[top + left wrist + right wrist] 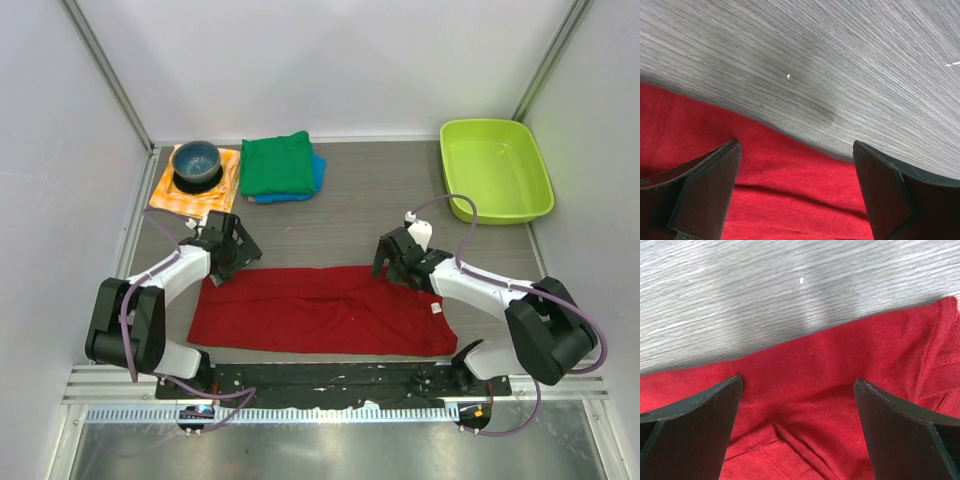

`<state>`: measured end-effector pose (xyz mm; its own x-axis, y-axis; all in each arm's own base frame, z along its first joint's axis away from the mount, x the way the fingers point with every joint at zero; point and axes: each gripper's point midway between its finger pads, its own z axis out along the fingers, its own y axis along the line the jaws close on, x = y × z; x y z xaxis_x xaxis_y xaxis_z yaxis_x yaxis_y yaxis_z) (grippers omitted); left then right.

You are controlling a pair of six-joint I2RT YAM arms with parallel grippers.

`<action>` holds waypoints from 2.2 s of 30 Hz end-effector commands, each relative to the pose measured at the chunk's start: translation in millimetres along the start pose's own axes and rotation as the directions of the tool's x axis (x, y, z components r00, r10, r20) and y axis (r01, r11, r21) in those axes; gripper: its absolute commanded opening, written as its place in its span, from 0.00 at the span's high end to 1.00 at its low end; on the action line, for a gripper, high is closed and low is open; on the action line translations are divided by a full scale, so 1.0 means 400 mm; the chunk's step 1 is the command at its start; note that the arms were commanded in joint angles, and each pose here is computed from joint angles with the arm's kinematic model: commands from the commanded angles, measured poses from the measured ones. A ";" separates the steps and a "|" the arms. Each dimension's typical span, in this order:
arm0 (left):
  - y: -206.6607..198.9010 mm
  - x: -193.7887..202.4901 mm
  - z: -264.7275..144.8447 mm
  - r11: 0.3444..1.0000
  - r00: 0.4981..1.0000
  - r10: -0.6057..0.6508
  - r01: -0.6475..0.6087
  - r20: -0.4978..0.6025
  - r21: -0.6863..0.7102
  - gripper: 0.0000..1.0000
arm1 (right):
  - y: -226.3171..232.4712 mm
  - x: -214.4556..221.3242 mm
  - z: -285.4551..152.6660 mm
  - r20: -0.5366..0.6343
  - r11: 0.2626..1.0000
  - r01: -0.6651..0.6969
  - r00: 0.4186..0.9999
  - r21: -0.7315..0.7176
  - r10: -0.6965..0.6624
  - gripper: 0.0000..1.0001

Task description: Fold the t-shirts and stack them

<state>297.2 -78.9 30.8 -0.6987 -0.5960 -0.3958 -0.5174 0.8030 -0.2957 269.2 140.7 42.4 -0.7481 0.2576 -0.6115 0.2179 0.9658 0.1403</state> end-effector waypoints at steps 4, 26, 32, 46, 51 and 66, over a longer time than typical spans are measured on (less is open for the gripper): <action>0.039 0.044 0.064 0.999 0.999 0.020 -0.022 -0.030 -0.049 0.00 | 0.003 0.020 0.061 -0.019 0.999 -0.028 0.999 -0.021 0.027 0.00; -0.095 -0.117 0.143 0.994 0.997 0.064 -0.060 0.047 -0.093 0.00 | -0.028 -0.210 0.271 0.050 0.984 -0.007 0.999 0.177 -0.002 0.00; -0.181 -0.181 0.046 0.999 0.994 0.044 -0.046 0.096 0.019 0.00 | 0.016 -0.326 0.159 0.159 0.993 -0.010 0.987 0.119 -0.009 0.00; -0.136 -0.094 -0.126 0.987 0.994 0.021 -0.038 0.108 0.159 0.00 | 0.093 -0.221 0.094 0.020 0.995 0.065 0.998 -0.072 -0.064 0.18; -0.128 -0.080 -0.127 0.986 0.995 0.028 -0.044 0.100 0.160 0.00 | 0.122 -0.205 0.125 -0.010 0.994 0.066 0.998 -0.084 -0.067 0.37; -0.106 -0.060 -0.109 0.989 0.996 0.041 -0.052 0.084 0.139 0.00 | 0.114 -0.175 0.126 -0.005 0.992 0.121 0.993 -0.024 -0.121 0.85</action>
<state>313.7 -96.5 84.5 -0.6801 -0.5654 -0.4667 -0.4271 0.8229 -0.3746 356.7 163.1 31.7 -0.8126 0.1427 -0.5651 0.1073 0.9896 0.0956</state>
